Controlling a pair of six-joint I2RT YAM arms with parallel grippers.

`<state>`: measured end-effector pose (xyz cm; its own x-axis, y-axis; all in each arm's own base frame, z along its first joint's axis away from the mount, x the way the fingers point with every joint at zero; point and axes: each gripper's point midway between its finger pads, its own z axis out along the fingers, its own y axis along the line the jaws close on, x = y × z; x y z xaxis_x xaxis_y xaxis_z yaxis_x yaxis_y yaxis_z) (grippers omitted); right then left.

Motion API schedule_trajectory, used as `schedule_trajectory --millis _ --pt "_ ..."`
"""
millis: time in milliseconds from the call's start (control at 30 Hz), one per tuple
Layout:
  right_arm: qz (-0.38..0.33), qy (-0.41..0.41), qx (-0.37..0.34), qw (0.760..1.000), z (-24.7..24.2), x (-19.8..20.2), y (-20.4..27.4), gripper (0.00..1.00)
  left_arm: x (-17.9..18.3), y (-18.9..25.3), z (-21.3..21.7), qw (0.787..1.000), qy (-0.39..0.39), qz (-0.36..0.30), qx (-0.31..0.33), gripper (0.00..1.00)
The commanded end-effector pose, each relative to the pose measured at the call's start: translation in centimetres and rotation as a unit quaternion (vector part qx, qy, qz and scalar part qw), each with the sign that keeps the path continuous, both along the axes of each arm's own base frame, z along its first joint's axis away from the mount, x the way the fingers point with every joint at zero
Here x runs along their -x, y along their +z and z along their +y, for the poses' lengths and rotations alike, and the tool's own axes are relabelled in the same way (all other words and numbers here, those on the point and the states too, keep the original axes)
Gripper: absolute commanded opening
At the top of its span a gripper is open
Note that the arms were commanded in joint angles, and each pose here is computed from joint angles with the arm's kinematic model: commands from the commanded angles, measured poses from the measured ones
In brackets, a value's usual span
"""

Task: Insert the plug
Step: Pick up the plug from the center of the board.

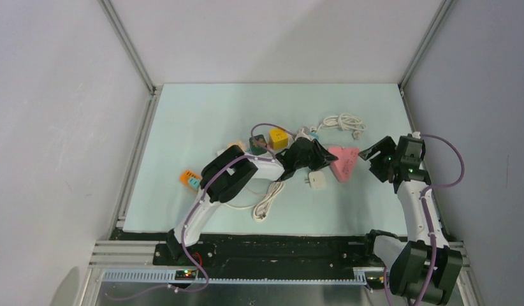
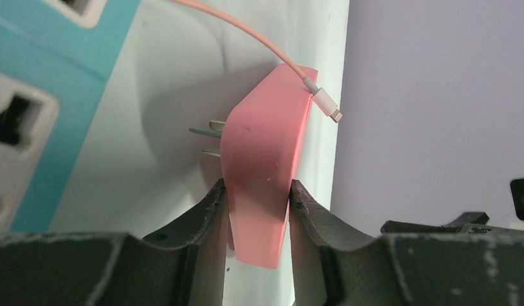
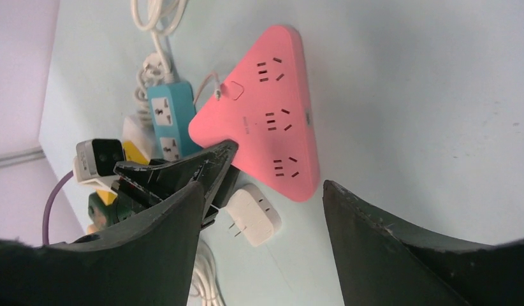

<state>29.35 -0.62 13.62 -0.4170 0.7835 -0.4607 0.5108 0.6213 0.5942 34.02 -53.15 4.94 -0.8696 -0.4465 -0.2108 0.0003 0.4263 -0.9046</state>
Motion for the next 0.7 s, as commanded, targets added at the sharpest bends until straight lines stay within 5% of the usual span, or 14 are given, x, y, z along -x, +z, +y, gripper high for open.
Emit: schedule_trajectory --millis 0,233,667 --pt "-0.016 0.073 -0.048 0.996 2.6 -0.3 0.4 0.75 0.1 6.5 0.9 0.998 -0.017 -0.030 0.047 0.00" --pt "-0.057 0.144 -0.088 0.984 5.3 0.1 1.4 0.86 0.6 14.9 4.4 0.991 -0.032 -0.068 0.114 0.00" --pt "-0.201 0.221 -0.213 0.930 11.0 0.6 7.3 0.92 2.6 20.8 8.9 0.977 -0.022 -0.059 0.202 0.00"
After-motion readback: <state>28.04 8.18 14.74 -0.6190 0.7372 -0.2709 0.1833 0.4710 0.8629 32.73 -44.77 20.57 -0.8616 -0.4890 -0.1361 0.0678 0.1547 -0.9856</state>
